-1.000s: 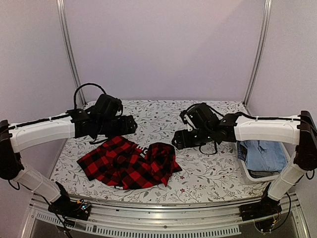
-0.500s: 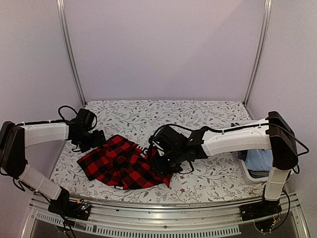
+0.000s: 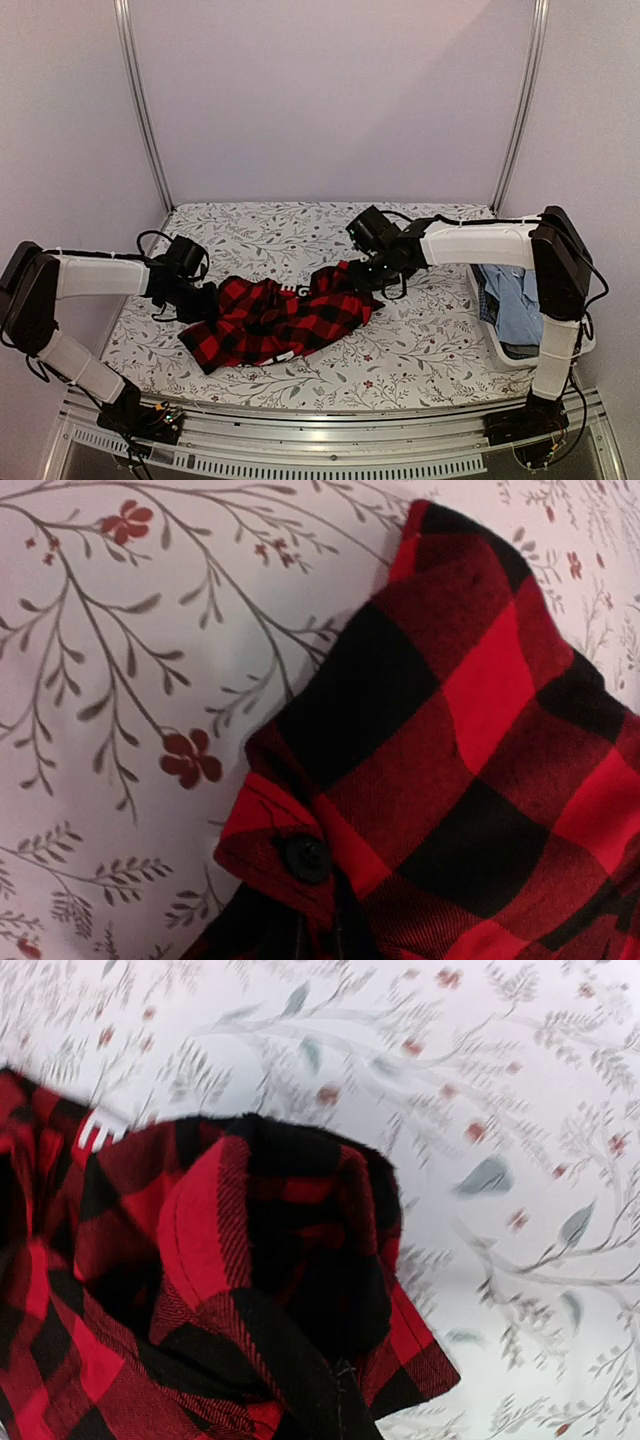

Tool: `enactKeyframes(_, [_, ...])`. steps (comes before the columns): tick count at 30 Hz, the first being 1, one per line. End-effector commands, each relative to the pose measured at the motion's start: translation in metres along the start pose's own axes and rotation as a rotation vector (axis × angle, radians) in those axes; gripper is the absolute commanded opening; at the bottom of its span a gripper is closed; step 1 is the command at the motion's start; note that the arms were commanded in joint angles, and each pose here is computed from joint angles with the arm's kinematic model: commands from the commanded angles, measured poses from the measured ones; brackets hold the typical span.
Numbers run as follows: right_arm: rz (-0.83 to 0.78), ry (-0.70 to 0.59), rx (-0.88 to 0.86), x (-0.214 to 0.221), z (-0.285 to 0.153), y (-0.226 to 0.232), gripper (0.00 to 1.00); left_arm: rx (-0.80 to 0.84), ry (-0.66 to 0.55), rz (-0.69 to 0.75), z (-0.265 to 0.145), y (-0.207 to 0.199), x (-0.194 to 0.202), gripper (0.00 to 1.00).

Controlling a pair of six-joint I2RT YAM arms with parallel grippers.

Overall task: Fold and stack the long sleeve shirts
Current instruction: Flatten out the square-folded shirt at the center of the board.

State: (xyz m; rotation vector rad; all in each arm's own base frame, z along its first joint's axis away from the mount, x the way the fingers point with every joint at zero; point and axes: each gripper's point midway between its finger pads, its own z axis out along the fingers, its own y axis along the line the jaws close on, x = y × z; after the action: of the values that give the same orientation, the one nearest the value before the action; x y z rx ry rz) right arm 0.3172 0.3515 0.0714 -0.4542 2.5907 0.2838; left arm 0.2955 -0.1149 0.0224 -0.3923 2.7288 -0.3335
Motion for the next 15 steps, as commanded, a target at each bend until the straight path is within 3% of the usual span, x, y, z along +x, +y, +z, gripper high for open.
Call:
enactKeyframes(1, [0.079,-0.185,0.095,-0.101,-0.003,-0.053,0.00,0.146,0.086,0.028,-0.019,-0.045,0.046,0.00])
enactKeyframes(4, [0.066,-0.255,0.073,-0.155,0.010,-0.059,0.00,0.228,0.125,0.057,-0.033,-0.079,0.078,0.00])
enactKeyframes(8, [0.005,-0.320,0.005,-0.207,0.022,-0.044,0.14,0.344,0.183,0.148,-0.051,-0.132,0.124,0.00])
enactKeyframes(10, [-0.016,-0.295,-0.005,-0.209,0.033,-0.039,0.20,0.380,0.213,0.214,-0.059,-0.154,0.146,0.09])
enactKeyframes(12, [-0.027,-0.262,-0.019,-0.200,0.042,-0.036,0.37,0.402,0.220,0.266,-0.065,-0.170,0.156,0.19])
enactKeyframes(15, [-0.039,-0.241,-0.027,-0.188,0.033,-0.032,0.59,0.441,0.213,0.305,-0.077,-0.188,0.158,0.43])
